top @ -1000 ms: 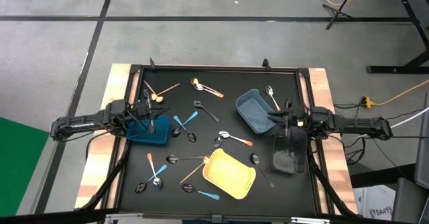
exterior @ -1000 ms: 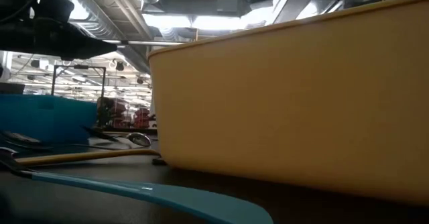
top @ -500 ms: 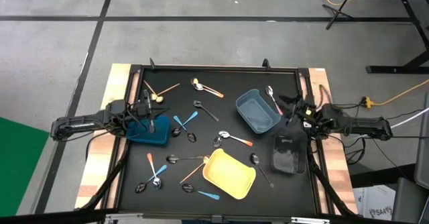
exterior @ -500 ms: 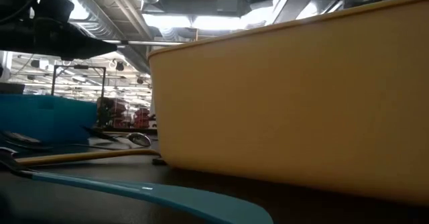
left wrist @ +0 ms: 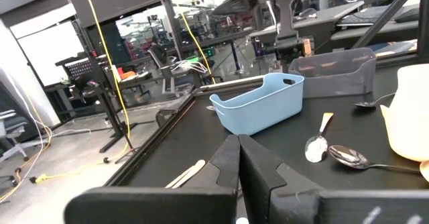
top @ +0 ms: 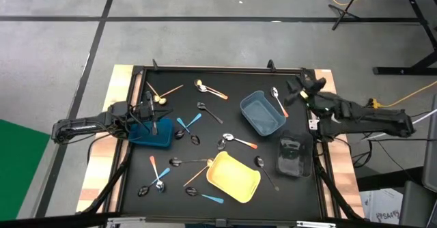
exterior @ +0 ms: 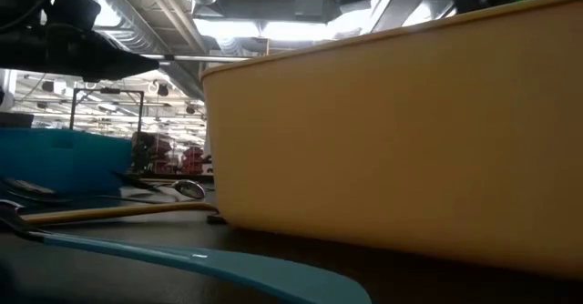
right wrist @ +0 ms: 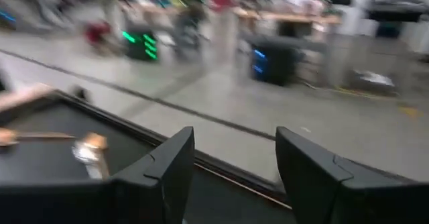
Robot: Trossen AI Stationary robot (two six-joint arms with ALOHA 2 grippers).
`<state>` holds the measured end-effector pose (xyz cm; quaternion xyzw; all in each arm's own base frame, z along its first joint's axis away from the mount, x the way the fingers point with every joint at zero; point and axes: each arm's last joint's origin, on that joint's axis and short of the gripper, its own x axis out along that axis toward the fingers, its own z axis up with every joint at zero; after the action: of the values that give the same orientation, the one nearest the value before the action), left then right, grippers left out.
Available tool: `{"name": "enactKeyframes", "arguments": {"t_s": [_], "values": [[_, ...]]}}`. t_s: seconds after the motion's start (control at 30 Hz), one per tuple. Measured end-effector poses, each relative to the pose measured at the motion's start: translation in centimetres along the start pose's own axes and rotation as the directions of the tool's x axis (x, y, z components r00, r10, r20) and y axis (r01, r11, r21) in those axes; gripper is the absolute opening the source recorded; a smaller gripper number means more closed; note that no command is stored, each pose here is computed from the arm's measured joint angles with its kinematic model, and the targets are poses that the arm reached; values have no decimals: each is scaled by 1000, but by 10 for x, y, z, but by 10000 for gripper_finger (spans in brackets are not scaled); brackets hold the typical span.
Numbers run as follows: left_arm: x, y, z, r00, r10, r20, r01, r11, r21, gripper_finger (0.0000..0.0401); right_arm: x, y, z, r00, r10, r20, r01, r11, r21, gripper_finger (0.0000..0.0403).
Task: Sort silverware by color (type)
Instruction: Put the orange spoon into the gray bin
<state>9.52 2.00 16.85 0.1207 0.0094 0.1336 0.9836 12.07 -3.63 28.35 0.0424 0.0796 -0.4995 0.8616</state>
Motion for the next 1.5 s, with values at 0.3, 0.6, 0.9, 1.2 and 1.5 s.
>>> {"name": "enactKeyframes", "arguments": {"t_s": [0.3,0.6,0.9,1.2,1.5], "values": [[0,0,0,1000,0,0,0,1000,0,0,48,-16,19,929,-92,-358,84,996,-37,198],[0,0,0,1000,0,-1,0,1000,0,0,101,-45,-12,755,-57,-653,123,991,55,198],[0,0,0,1000,0,0,0,1000,0,0,142,-53,-51,566,-11,-824,142,986,84,198],[0,0,0,1000,0,-1,0,1000,0,0,162,-48,-83,413,39,-910,123,988,98,198],[0,0,0,1000,0,0,0,1000,0,0,167,-47,-94,360,60,-931,118,987,110,198]]}}
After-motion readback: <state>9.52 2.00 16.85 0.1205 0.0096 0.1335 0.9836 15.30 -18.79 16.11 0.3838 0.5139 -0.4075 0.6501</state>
